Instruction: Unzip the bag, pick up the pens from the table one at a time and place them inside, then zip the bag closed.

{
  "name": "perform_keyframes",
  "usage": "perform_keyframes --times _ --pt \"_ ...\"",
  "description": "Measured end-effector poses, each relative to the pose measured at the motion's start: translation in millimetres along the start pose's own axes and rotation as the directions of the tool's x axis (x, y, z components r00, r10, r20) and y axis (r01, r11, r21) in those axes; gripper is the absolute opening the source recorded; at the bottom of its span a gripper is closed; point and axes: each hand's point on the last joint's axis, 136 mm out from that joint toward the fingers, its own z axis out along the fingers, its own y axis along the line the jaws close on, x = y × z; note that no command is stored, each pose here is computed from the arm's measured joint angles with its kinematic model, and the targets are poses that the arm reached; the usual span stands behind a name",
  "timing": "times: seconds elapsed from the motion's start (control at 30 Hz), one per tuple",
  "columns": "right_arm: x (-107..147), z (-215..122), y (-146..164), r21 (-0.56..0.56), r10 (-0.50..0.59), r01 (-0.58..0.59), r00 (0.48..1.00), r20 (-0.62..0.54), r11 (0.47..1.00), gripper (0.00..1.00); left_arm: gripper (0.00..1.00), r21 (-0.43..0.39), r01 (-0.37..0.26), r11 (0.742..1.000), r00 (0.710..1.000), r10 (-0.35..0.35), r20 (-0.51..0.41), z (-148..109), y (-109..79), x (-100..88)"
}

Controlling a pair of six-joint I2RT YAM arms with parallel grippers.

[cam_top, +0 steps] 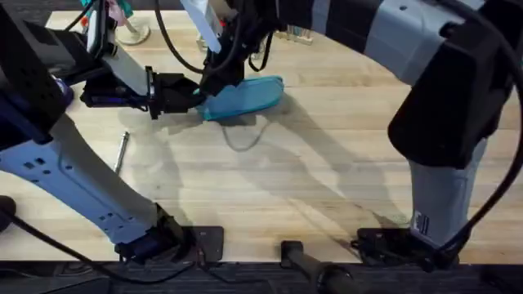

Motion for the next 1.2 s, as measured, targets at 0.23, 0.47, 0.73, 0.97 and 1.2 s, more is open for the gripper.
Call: perform_keyframes --times 0.23,0.47,0.73,0.97,1.2 --pt "5.6 -0.3 4.4 -0.016 0.02 -0.021 1.0 -0.022 1.0 0.03 0.041 0.001 0.0 1.0 1.0 0.0 -0.001 0.1 -0.1 0.1" --pt "7.0 -1.3 4.3 -0.018 0.027 -0.027 0.999 -0.025 0.999 0.03 0.041 0.001 0.0 1.0 1.0 0.0 0.0 0.2 -0.1 0.0" --pt "6.5 -1.4 8.3 -0.039 0.033 -0.034 0.999 -0.02 0.999 0.412 0.041 -0.001 -0.003 1.0 1.0 0.003 0.001 0.4 0.4 -0.3" --pt "16.5 -3.0 14.5 -0.039 0.059 -0.062 0.995 -0.082 0.997 0.996 0.041 -0.001 -0.008 1.0 1.0 0.008 0.002 1.0 0.8 -0.4" --pt "22.2 -8.5 12.2 -0.003 0.065 -0.066 0.991 -0.121 0.998 0.997 0.041 0.001 -0.009 1.0 1.0 0.009 0.002 1.7 0.5 -0.7"
